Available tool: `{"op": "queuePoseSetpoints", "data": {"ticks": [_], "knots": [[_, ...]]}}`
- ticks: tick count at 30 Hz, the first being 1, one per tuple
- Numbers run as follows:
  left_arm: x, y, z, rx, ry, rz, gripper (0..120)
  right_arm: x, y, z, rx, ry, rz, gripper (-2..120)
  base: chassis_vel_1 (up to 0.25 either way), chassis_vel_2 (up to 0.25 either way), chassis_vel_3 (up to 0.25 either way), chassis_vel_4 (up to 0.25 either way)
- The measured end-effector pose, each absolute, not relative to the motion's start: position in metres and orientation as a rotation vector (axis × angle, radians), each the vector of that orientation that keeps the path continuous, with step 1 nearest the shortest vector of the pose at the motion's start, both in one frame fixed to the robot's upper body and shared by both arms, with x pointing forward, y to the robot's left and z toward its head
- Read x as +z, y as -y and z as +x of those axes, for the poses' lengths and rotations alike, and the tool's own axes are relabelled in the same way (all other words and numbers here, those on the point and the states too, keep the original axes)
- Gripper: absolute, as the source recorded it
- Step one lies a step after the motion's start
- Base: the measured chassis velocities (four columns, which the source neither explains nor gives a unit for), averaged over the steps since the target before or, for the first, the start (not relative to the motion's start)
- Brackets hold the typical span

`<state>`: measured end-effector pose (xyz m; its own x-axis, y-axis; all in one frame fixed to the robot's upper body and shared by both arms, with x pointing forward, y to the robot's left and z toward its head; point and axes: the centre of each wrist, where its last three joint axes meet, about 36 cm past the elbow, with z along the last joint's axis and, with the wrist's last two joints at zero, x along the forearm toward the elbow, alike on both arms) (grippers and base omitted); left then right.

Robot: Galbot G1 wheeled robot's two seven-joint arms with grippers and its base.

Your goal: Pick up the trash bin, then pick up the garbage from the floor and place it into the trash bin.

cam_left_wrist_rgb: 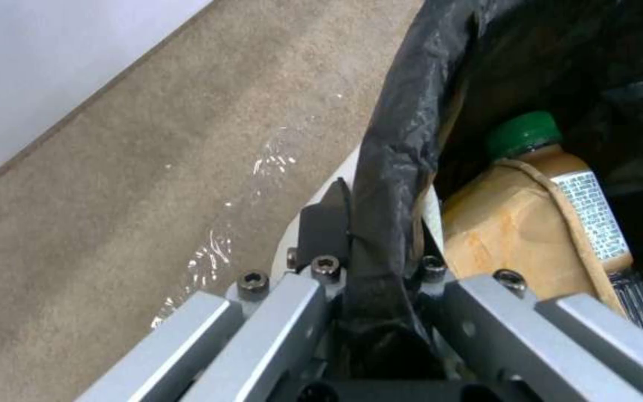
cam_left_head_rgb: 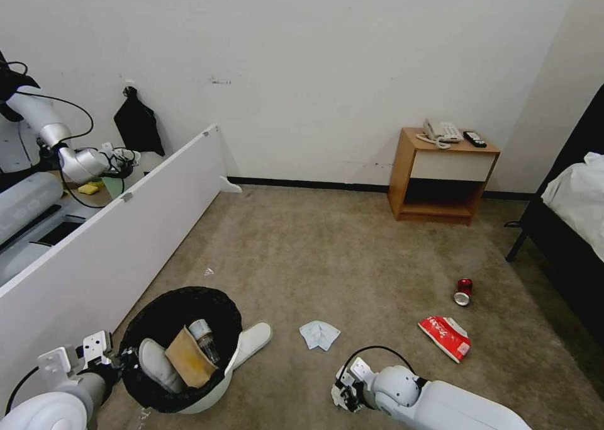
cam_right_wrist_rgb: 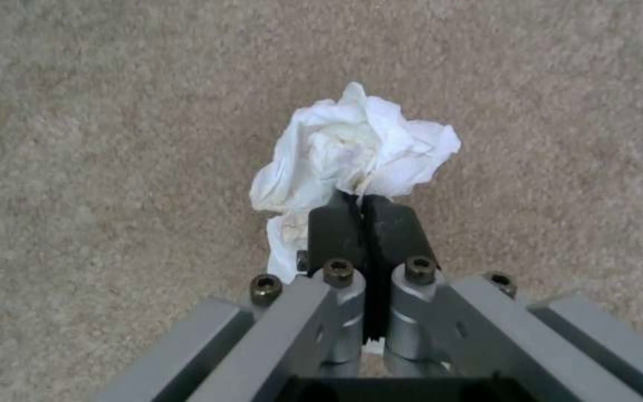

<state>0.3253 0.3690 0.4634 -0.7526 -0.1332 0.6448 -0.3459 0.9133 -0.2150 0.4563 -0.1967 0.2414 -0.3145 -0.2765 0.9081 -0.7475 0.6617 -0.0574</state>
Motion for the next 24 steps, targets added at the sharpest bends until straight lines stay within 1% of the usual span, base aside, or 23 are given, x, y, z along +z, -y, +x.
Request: {"op": "queuePoseSetpoints", "data": {"ticks": [6,12,15,16,18,19,21,22,23,24], "knots": [[0.464,-0.369,0.326,0.422,2.416,0.339,2,0.247,0.199,0.456,0.573,1.91,0.804,0,0.0,0.0,0.0,0.0],[0.464,-0.369,0.326,0.422,2.414,0.332,2,0.269,0.203,0.46,0.538,1.981,0.805,0,0.0,0.0,0.0,0.0],[0.465,-0.368,0.326,0.429,2.414,0.321,2,0.306,0.21,0.474,0.523,2.092,0.794,0,0.0,0.0,0.0,0.0],[0.465,-0.368,0.326,0.429,2.414,0.321,2,0.306,0.21,0.474,0.523,2.092,0.794,0,0.0,0.0,0.0,0.0],[0.467,-0.366,0.326,0.434,2.417,0.311,2,0.342,0.216,0.488,0.489,2.201,0.782,0,0.0,0.0,0.0,0.0],[0.467,-0.366,0.326,0.434,2.417,0.311,2,0.342,0.216,0.488,0.489,2.201,0.782,0,0.0,0.0,0.0,0.0],[0.469,-0.364,0.325,0.437,2.419,0.302,2,0.386,0.219,0.496,0.451,2.324,0.799,0,0.0,0.0,0.0,0.0],[0.469,-0.364,0.325,0.437,2.419,0.302,2,0.386,0.219,0.496,0.451,2.324,0.799,0,0.0,0.0,0.0,0.0],[0.471,-0.363,0.325,0.438,2.421,0.296,2,0.407,0.219,0.498,0.447,2.401,0.816,0,0.0,0.0,0.0,0.0],[0.472,-0.362,0.325,0.439,2.422,0.292,2,0.414,0.218,0.498,0.445,2.431,0.822,0,0.0,0.0,0.0,0.0]]}}
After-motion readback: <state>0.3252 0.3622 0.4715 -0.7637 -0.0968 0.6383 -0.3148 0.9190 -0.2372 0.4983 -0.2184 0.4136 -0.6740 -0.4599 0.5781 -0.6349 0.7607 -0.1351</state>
